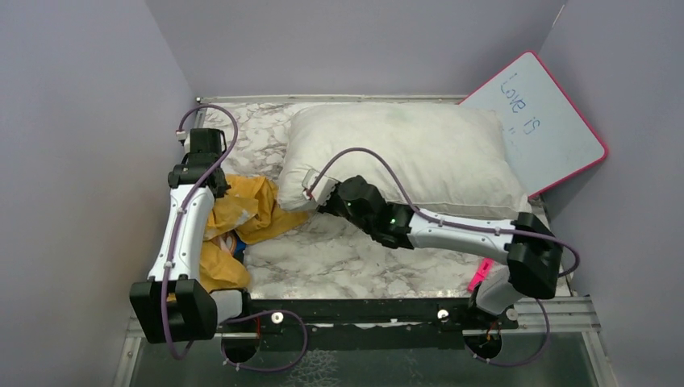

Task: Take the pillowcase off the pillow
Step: Adjust the pillowcase at the center of the board.

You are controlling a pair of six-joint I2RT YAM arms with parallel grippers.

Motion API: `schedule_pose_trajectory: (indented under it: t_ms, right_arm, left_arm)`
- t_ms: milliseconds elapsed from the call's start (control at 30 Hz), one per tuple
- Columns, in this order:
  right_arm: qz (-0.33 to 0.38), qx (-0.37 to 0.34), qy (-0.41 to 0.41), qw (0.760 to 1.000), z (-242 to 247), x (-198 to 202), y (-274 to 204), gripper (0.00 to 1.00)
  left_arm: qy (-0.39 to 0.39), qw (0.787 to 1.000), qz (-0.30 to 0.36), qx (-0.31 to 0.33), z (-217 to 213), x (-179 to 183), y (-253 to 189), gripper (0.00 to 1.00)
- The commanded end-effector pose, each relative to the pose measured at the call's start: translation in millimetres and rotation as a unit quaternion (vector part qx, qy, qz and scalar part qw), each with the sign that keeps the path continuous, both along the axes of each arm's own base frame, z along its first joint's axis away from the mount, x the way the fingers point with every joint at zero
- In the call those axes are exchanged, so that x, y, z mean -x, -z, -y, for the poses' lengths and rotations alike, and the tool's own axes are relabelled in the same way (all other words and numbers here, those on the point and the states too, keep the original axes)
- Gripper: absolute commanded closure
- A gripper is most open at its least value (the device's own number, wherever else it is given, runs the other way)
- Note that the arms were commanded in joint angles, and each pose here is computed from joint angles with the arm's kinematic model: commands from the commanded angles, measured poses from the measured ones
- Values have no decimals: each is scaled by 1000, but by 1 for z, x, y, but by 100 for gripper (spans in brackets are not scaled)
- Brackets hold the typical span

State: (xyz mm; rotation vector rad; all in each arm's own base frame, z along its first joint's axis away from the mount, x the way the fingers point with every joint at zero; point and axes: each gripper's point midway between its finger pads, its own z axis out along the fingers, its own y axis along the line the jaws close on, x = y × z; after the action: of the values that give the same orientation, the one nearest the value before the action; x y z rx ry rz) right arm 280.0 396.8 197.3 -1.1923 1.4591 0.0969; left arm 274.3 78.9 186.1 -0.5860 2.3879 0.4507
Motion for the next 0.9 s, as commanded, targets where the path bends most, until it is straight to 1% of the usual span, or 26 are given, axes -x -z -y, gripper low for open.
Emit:
schedule_pose_trajectory:
  t_ms: [0,33,100,167,233,300,367,433,500,567,633,733,800,867]
  right_arm:
    - [0,-136,-3,991,15,16,-92,99]
    - [-10,-140,-11,990,19,23,-93,99]
    - [-46,-142,-32,988,25,39,-86,99]
    - [-78,-149,-45,985,31,54,-76,99]
    - [-99,-159,-50,981,40,66,-68,99]
    - [-118,-161,-60,978,44,76,-59,100]
    - [-137,-156,-68,976,46,84,-47,99]
    - [-159,-146,-59,975,47,89,-33,99]
    - [-182,-134,-54,973,47,93,-17,99]
    - [-204,-111,-58,971,46,101,1,99]
    - [-218,-100,-78,968,39,110,7,98]
    - [-244,-99,-119,957,24,126,3,93]
    - [-255,-100,-143,951,16,134,-1,91]
    - [-259,-104,-161,947,9,139,-9,91]
  left_arm:
    - [30,993,49,102,28,-40,20,97]
    - [27,990,64,120,29,-50,22,99]
    - [20,986,82,145,29,-71,23,100]
    - [18,986,98,137,22,-96,6,100]
    - [25,983,133,124,14,-124,-31,100]
    - [25,977,182,104,5,-145,-79,100]
    - [7,974,219,62,-11,-154,-122,100]
    - [2,972,233,37,-20,-156,-144,100]
    - [6,974,224,38,-19,-151,-139,100]
    - [0,977,206,46,-16,-135,-120,100]
    - [5,984,167,59,-10,-116,-83,100]
    - [49,984,134,110,16,-96,-46,100]
    - [90,977,114,155,38,-85,-25,100]
    - [124,969,96,191,57,-74,-10,100]
